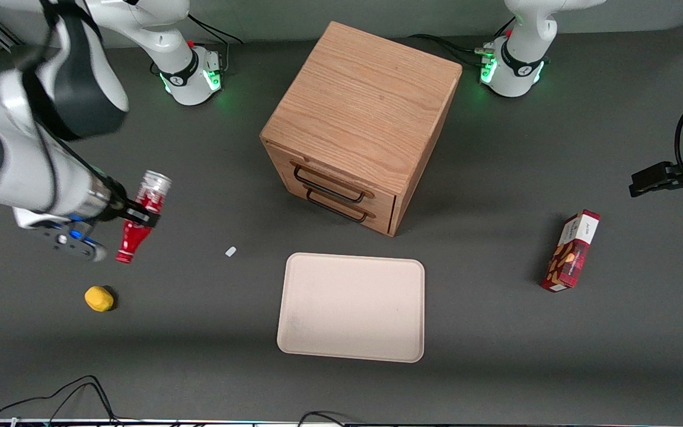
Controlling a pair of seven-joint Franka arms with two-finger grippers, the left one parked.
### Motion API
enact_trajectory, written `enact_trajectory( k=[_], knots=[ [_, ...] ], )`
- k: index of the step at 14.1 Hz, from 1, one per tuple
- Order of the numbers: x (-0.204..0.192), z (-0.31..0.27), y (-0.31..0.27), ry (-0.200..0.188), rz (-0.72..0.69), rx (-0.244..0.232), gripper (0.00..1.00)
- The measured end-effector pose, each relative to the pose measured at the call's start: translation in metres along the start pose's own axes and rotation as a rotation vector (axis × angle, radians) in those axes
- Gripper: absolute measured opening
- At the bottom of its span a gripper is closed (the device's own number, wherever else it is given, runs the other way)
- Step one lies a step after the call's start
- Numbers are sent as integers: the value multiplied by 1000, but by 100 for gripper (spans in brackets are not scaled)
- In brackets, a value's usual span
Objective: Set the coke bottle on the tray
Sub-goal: 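Carry the bottle with the right gripper over the cream tray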
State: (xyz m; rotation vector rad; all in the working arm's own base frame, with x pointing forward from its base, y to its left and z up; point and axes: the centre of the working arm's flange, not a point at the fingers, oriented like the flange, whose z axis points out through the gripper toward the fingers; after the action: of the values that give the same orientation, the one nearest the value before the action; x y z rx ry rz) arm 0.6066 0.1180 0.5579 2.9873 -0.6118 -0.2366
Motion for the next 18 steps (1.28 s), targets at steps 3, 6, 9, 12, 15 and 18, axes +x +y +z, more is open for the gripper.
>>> enact_trajectory(
  k=[3, 6, 9, 12, 15, 18],
  knots=[
    [2, -39, 14, 4, -19, 30, 57],
    [25, -14, -18, -21, -56, 35, 57],
    [38, 63, -129, -16, -168, 32, 57],
    [54, 142, -202, 64, -218, 92, 57],
    [67, 225, -241, 103, -234, 111, 57],
    [55, 272, -275, 131, -249, 121, 57]
  ],
)
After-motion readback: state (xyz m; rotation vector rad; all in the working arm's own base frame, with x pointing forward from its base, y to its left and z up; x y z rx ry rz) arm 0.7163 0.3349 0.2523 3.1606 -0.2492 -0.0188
